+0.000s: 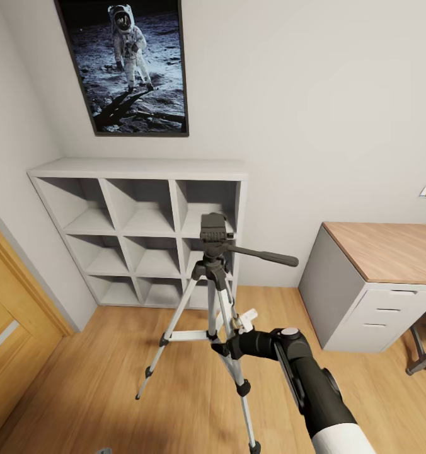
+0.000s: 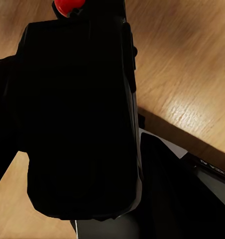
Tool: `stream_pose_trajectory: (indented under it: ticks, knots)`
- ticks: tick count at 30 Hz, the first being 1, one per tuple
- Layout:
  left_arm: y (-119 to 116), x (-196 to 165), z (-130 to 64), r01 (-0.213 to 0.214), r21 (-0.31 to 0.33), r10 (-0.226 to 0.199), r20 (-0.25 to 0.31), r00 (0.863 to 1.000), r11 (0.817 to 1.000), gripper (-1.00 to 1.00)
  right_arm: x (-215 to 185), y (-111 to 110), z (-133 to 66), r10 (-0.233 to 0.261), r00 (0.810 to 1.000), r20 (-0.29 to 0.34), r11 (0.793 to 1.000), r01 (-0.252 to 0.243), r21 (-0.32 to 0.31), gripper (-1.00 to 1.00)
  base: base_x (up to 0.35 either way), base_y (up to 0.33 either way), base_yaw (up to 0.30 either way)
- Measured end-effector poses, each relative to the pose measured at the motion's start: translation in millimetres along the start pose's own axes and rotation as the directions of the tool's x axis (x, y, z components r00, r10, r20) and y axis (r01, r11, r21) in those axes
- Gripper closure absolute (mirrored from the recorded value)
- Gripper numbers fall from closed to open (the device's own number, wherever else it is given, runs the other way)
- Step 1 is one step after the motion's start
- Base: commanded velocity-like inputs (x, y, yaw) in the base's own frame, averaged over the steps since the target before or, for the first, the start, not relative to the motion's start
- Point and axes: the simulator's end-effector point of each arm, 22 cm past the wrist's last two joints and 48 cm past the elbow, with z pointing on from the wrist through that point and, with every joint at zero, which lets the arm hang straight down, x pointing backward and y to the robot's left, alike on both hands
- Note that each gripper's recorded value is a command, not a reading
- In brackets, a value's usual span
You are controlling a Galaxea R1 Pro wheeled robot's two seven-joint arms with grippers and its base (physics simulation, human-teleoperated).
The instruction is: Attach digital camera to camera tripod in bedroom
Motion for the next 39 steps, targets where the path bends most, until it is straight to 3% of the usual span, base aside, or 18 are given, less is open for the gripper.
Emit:
stream_pose_trajectory:
  ticks: [4, 8, 14, 24, 39]
  knots:
    - [0, 0, 0.0, 0.0, 0.0, 0.0, 0.0, 1.0, 1.0, 1.0, 17, -2, 12.4, 0.015, 1.0, -0.021, 1.0, -0.015, 0.009, -1.0, 0.0, 0.0, 0.0]
    - [0, 0, 0.0, 0.0, 0.001, 0.0, 0.0, 1.0, 1.0, 1.0, 20, -3, 17.7, -0.006, 1.0, -0.004, 1.0, 0.006, 0.012, -1.0, 0.0, 0.0, 0.0]
    - [0, 0, 0.0, -0.002, 0.001, 0.002, 0.001, 1.0, 1.0, 1.0, 16, -10, 19.3, -0.028, 0.999, 0.025, 0.999, 0.027, 0.047, -1.0, 0.0, 0.0, 0.0]
    - [0, 0, 0.0, -0.003, 0.001, 0.003, 0.001, 1.0, 1.0, 1.0, 5, -24, 18.1, -0.003, 0.996, 0.089, 0.995, -0.006, 0.097, -1.0, 0.0, 0.0, 0.0]
    - [0, 0, 0.0, -0.003, 0.001, 0.003, 0.001, 1.0, 1.0, 1.0, -6, -34, 15.7, -0.026, 0.99, 0.136, 0.989, 0.006, 0.146, -1.0, 0.0, 0.0, 0.0]
